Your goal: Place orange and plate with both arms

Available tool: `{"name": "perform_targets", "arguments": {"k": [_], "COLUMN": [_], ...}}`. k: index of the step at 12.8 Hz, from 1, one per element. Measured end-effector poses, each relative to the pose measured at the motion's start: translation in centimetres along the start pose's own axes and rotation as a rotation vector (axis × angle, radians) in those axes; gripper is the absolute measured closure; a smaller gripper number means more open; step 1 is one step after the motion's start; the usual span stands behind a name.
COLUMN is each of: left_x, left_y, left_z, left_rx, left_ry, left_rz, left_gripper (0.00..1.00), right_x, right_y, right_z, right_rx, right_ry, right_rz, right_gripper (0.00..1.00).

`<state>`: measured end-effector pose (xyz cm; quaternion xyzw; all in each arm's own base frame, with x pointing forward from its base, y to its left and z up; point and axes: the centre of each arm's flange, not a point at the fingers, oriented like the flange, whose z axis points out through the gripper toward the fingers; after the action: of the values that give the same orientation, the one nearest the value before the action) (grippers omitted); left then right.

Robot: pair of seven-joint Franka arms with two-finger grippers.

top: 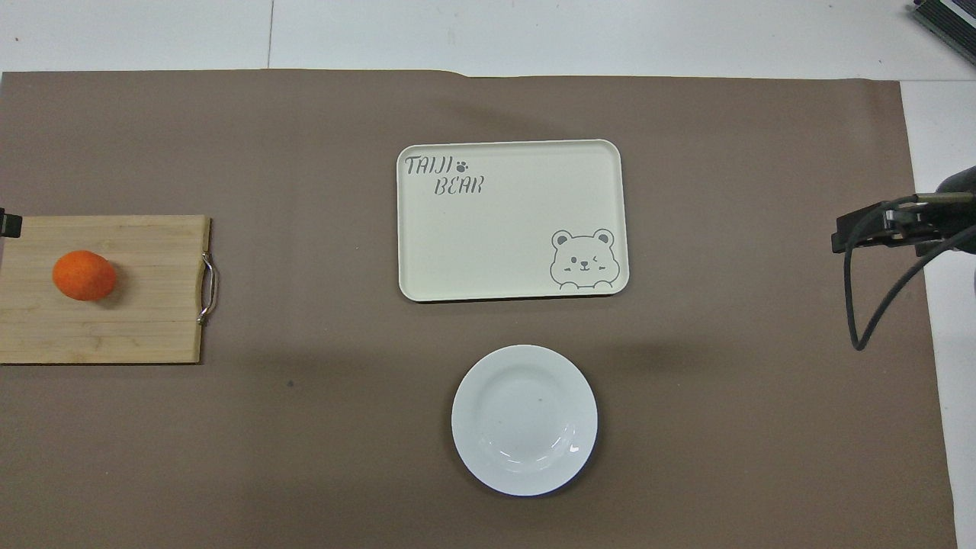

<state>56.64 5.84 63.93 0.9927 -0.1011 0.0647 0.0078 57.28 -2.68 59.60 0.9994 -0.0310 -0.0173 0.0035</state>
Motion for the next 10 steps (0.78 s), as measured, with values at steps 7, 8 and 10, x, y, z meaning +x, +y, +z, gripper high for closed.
{"name": "perform_targets", "arguments": {"k": [7, 8, 10], "left_x": [0.8, 0.5, -0.5], "left_y": [-6.8, -7.9, -10.1], "left_z": [10.1, 11.4, 14.7], "left_rx": [-0.004, -0.003, 0.008], "left_ry": [-0.006, -0.011, -0.005], "left_rz": [-0.016, -0.011, -0.022], "left_gripper": [0.00, 0.00, 0.00], "right_x": [0.0, 0.0, 0.0], "right_y": [0.0, 0.0, 0.0], "right_z": [0.0, 0.0, 0.0], "right_rx": [0.000, 0.000, 0.000], "right_ry": [0.000, 0.000, 0.000], "right_rz": [0.000, 0.000, 0.000], "right_gripper": [0.00, 0.00, 0.00]}}
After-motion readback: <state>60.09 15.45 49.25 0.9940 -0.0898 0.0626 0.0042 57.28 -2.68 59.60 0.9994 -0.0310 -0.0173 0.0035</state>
